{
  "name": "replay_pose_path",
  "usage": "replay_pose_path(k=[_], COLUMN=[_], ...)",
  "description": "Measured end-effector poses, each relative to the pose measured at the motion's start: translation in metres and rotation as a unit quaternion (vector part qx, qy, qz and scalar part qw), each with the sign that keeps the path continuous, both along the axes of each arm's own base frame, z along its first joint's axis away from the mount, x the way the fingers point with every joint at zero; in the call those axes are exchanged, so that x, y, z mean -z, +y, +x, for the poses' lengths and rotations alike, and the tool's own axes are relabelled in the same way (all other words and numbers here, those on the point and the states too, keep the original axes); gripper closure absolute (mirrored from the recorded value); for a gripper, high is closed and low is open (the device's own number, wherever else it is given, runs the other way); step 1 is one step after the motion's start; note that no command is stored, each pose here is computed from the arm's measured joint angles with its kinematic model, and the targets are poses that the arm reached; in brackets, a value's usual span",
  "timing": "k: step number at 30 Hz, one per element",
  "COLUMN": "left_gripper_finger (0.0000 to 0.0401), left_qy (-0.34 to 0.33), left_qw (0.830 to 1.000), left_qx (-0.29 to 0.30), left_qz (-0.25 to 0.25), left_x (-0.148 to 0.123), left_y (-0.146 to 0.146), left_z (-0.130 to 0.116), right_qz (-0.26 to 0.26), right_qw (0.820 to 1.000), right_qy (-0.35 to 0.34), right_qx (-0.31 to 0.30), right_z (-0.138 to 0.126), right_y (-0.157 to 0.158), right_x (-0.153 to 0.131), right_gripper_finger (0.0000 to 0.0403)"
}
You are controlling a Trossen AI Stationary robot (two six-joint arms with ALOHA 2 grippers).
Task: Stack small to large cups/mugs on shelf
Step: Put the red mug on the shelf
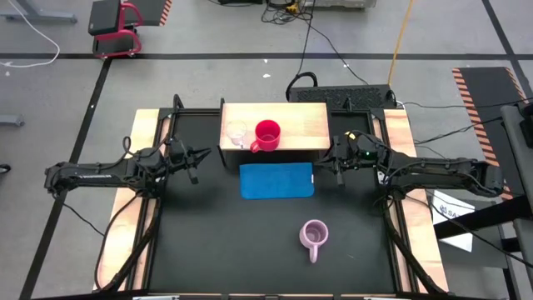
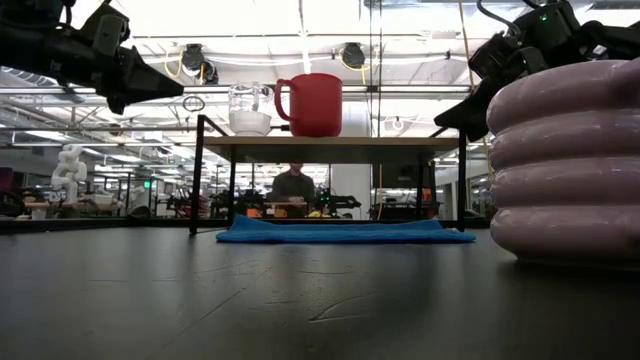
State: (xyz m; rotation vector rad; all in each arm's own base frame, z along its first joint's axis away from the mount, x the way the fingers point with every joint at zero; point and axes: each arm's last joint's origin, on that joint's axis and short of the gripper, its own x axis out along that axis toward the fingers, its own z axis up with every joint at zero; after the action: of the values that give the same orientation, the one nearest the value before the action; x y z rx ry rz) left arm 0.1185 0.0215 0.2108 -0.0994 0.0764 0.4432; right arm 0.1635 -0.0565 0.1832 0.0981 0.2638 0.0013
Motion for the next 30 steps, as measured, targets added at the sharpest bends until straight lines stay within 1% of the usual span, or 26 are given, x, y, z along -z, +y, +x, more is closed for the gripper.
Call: replay_pose_path(k=[9, 19, 30], left_gripper_finger=[0.037, 0.037, 0.037], left_qy=[-0.002, -0.008, -0.005], left_qw=[1.0, 1.0, 1.0], left_qx=[0.0, -0.002, -0.003], left_qz=[-0.004, -0.019, -0.024], left_x=[0.0, 0.0001, 0.0011], left_y=[0.0, 0.0, 0.0], left_z=[0.0, 0.0, -0.0001], right_qz=[0.003, 0.002, 0.002], right_qw=[1.0, 1.0, 1.0], right_qy=[0.0, 0.0, 0.0], right_qx=[-0.001, -0.022, -0.023], right_z=[0.0001, 0.0024, 0.0024], right_y=[0.0004, 0.0075, 0.0077], right_x=[0.0001, 0.0001, 0.0001], right_gripper_finger=[0.0403, 0.0403, 0.0403])
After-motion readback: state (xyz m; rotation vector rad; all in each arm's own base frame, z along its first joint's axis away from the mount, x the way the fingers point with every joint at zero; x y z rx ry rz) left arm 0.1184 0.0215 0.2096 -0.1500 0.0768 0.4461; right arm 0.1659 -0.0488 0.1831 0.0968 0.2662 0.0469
